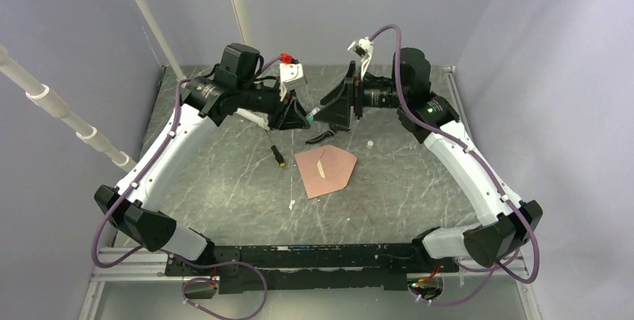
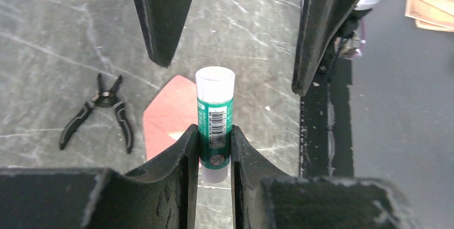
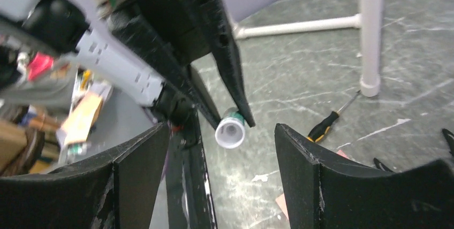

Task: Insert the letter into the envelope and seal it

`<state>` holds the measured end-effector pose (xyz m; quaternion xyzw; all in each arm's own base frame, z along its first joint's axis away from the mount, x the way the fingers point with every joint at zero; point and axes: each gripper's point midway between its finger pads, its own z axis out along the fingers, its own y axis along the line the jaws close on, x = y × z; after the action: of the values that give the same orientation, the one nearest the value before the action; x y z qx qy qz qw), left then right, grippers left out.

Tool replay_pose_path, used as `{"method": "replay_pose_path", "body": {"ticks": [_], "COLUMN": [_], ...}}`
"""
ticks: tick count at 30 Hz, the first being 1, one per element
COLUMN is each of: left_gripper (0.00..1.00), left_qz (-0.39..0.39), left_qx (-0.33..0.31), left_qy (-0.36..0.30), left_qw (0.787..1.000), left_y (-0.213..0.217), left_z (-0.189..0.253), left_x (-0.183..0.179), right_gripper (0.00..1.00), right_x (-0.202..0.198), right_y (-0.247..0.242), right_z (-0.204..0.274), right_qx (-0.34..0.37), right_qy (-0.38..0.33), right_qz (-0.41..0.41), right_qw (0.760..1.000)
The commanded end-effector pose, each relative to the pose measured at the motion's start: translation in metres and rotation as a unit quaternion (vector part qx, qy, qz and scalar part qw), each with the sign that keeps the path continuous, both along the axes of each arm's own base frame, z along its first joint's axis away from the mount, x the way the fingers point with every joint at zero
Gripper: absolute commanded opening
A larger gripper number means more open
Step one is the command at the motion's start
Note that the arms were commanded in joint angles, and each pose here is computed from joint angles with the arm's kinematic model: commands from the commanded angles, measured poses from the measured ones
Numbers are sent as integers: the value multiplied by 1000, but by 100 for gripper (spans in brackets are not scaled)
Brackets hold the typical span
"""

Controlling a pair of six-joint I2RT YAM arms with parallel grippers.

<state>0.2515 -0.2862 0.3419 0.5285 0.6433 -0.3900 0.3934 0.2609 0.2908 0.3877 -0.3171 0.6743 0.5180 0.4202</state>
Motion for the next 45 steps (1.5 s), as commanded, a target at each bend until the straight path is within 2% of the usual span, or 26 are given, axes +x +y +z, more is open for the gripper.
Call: {"method": "replay_pose_path", "body": {"ticks": [1, 7, 12, 16, 21, 23, 25, 27, 30, 31, 34, 35, 36, 39, 41, 45], "left_gripper": [2, 2, 2, 3, 2, 2, 2, 2, 2, 2, 3, 3, 3, 2, 2, 2], "left_qz": [-70, -70, -70, -42, 105, 147, 177, 191, 188, 178, 147, 132, 114, 61, 26, -3], "left_qx": [-36, -41, -45, -41, -32, -28, -13, 7, 30, 34, 42, 41, 41, 33, 21, 12], "left_qy": [14, 15, 8, -15, -91, -114, -128, -127, -115, -106, -78, -66, -53, -15, 4, 20], "left_qw": [997, 997, 996, 998, 990, 982, 976, 973, 975, 978, 985, 988, 991, 997, 999, 1000], "left_y": [-5, -7, -7, -7, 5, 12, 17, 21, 23, 21, 17, 15, 12, 5, 0, -4], "left_z": [21, 27, 29, 31, 27, 26, 18, 6, -11, -16, -25, -26, -29, -28, -23, -21], "left_x": [-27, -25, -24, -12, 42, 59, 73, 80, 80, 78, 65, 58, 52, 31, 17, 7], "right_gripper": [72, 38, 25, 2, 0, 0, 0, 0, 0, 6, 56, 67, 72, 75, 76, 77], "right_x": [-45, -42, -29, -5, 37, 52, 69, 75, 73, 72, 57, 48, 37, 10, 2, -14], "right_y": [-3, 2, 5, 8, 9, 6, 0, 5, 7, 4, 0, 0, 1, 0, -2, -1], "right_z": [10, 21, 21, 19, 15, 12, 2, -15, -16, -17, -8, -7, -6, -19, -31, -33], "right_qx": [-6, 27, 33, 30, 69, 90, 96, 69, 57, 54, 58, 55, 50, 10, -25, -26], "right_qy": [-83, -82, -65, -26, 55, 100, 172, 217, 215, 206, 150, 125, 101, 66, 41, 9], "right_qz": [127, 123, 94, 31, -132, -198, -266, -275, -265, -264, -211, -179, -139, -29, 4, 61], "right_qw": [988, 989, 993, 999, 987, 971, 944, 934, 938, 941, 964, 974, 984, 997, 999, 998]}}
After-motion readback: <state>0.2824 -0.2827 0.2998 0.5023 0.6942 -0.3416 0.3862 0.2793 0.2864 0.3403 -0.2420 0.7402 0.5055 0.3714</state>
